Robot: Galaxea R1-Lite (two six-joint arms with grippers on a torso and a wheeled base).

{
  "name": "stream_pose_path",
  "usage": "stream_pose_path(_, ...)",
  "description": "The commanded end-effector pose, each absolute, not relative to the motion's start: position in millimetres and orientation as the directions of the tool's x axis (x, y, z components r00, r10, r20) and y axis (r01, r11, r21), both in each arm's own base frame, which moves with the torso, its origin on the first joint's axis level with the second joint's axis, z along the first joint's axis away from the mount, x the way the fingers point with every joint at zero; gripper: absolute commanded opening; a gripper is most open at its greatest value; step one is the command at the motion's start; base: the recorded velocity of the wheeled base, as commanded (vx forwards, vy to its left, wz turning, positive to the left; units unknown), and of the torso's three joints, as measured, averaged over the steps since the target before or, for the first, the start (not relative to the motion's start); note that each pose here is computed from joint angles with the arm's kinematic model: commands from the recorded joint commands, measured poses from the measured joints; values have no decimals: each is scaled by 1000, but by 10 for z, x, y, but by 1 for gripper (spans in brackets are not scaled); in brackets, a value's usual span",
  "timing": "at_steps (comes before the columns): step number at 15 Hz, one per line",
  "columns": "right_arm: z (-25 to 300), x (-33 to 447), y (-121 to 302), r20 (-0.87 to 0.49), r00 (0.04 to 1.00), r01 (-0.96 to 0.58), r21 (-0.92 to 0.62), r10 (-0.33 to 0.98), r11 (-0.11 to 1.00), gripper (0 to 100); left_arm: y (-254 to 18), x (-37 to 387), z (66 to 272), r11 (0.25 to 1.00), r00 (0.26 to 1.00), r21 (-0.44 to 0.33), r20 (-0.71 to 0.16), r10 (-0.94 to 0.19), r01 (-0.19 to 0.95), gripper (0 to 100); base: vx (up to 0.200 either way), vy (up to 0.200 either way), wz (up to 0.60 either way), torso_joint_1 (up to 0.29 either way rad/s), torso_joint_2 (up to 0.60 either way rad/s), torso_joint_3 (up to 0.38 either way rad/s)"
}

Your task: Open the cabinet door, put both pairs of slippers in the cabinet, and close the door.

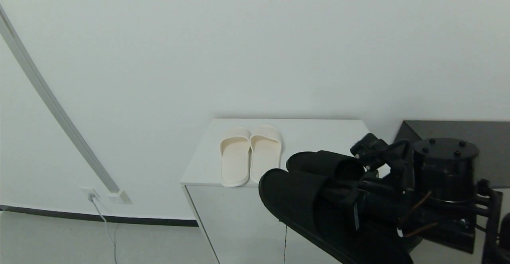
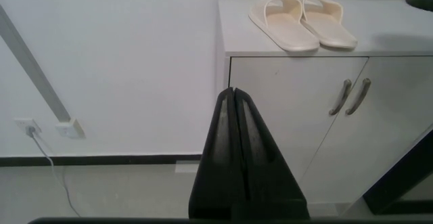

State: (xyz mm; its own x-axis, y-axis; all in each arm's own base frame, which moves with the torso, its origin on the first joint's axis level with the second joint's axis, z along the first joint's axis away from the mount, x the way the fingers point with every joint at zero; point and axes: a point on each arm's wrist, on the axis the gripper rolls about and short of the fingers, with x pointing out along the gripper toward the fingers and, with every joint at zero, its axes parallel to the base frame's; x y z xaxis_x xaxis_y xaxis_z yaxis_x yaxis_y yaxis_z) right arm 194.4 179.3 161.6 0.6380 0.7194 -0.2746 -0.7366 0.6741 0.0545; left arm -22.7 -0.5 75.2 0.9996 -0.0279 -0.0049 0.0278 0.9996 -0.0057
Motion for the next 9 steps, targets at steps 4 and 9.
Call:
stream_pose_path(4,1673,1723,1650,-245,580,-789,69,777,611,0,-5,-227,752,1000,1000,-8,-5,-28,28,0,-150,0,0,8,2,-2)
stream_pose_path(9,1633,1692,1626,-260,575,-790,69,776,609,0,-5,-227,752,1000,1000,-8,-5,-28,28,0,-120,0,0,-1,-1,2)
